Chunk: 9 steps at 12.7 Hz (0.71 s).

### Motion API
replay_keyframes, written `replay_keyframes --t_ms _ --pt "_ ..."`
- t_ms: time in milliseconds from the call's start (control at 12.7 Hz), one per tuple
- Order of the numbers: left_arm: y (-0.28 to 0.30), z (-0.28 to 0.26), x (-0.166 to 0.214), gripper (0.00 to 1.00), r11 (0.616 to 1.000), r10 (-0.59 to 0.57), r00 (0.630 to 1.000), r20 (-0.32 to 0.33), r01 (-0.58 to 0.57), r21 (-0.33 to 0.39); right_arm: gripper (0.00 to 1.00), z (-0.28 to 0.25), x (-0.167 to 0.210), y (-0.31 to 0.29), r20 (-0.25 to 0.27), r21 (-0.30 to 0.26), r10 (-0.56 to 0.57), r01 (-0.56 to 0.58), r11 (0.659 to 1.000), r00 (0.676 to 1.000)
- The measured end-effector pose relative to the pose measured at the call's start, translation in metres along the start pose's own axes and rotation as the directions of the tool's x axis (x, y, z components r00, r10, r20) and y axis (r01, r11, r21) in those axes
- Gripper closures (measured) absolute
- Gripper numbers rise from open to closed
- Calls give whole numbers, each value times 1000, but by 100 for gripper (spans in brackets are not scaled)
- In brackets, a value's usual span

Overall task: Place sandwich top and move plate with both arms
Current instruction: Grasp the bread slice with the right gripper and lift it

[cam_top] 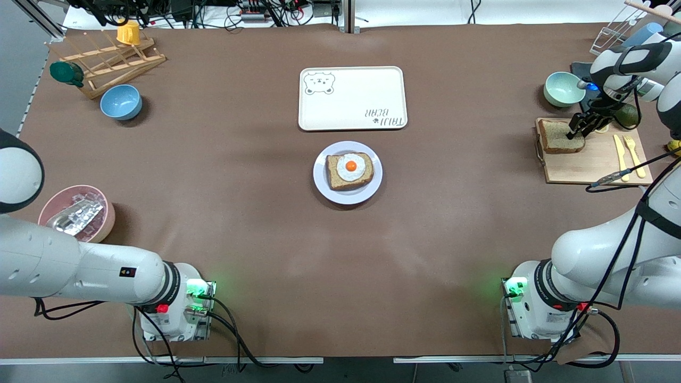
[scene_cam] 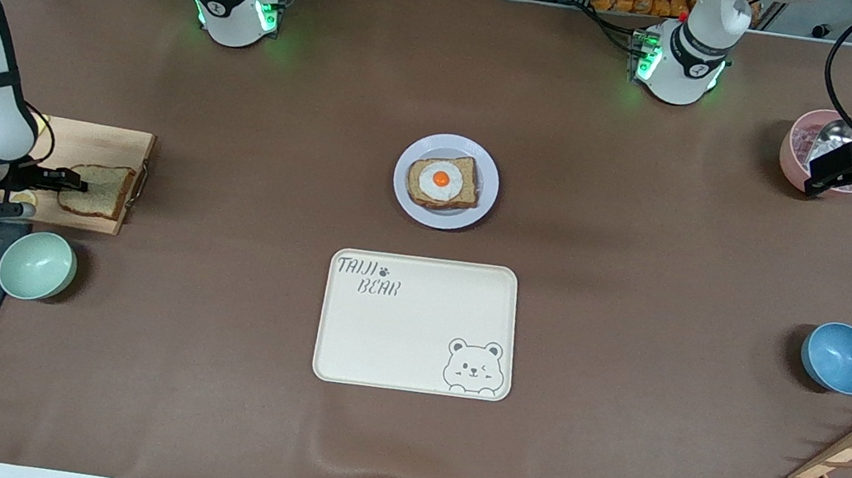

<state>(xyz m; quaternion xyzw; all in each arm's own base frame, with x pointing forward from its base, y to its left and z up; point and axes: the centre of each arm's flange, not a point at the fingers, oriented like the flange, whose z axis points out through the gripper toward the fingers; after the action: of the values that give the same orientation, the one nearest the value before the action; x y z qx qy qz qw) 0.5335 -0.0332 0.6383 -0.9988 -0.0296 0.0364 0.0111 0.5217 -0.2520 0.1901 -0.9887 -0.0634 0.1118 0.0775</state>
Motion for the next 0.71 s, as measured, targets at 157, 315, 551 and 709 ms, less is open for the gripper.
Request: replay_keyframes --t_ms 157,315,551,709 --pt "0 0 0 0 1000 0 1000 1 0 0 54 -2 0 0 -2 -1 -9 9 1000 1000" --pt "0 1 0 0 1000 0 1000 1 0 0 68 -6 0 0 -6 -3 -16 16 1000 1000" --pt "0 2 0 0 1000 0 1000 8 0 1 90 -19 0 4 -27 -18 -17 17 1000 999" --pt "0 3 0 0 1000 0 1000 12 0 2 90 -29 1 3 -25 -12 -21 20 1000 999"
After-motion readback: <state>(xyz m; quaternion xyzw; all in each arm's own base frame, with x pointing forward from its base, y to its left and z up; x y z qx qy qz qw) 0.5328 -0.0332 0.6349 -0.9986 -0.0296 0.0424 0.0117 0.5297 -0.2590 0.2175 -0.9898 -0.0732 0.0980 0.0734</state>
